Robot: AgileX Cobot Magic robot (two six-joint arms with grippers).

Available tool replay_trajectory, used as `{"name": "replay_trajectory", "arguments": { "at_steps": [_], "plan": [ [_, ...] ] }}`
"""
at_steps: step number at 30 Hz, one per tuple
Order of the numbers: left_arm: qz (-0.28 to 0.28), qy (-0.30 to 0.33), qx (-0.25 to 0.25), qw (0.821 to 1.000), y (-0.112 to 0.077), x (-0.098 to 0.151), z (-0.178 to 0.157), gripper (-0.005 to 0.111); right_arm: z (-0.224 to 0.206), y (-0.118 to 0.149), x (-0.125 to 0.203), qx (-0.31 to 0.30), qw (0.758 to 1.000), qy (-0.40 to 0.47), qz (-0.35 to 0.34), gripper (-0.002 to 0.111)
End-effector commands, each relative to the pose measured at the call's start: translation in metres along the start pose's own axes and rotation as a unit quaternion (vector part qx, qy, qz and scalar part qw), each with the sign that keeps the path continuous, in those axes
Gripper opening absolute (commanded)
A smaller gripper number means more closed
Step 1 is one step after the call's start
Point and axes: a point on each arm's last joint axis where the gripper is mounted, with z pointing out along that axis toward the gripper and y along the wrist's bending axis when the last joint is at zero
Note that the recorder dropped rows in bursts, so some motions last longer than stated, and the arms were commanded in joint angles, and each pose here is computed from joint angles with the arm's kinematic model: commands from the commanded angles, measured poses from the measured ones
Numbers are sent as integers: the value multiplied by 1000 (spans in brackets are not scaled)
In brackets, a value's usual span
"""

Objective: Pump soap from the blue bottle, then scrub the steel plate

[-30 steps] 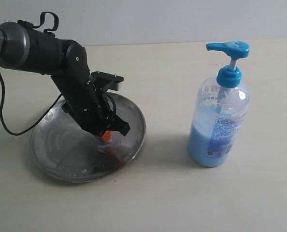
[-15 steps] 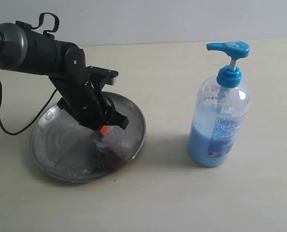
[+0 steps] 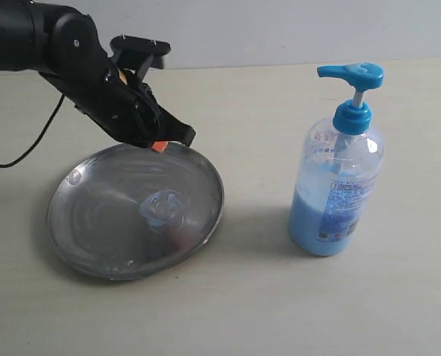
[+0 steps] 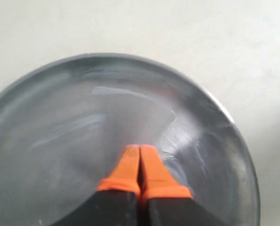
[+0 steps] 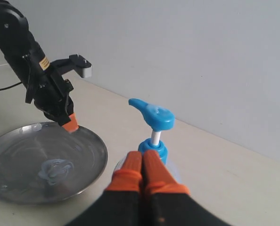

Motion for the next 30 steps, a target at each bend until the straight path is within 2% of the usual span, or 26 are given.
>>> {"name": "replay_trajectory", "arguments": {
  "at_steps": [1,6,16,19,25,30],
  "plan": [
    [-1,-40,0,999,0,-7,-27,0,0,0,0,0,1000,-3,-6,0],
    [1,-64,1,998,-2,-8,-49,0,0,0,1,0,1000,2,1,0],
    [1,-103,0,995,-2,16,-83,0,0,3,3,-17,999,16,41,0],
    [1,-138,0,990,-2,32,-101,0,7,8,5,-28,998,40,45,0],
    [4,-213,-1,977,-2,63,-140,0,36,29,15,-75,989,124,12,0],
    [9,-290,1,957,-3,93,-182,0,38,30,15,-77,989,128,10,0]
  ]
}}
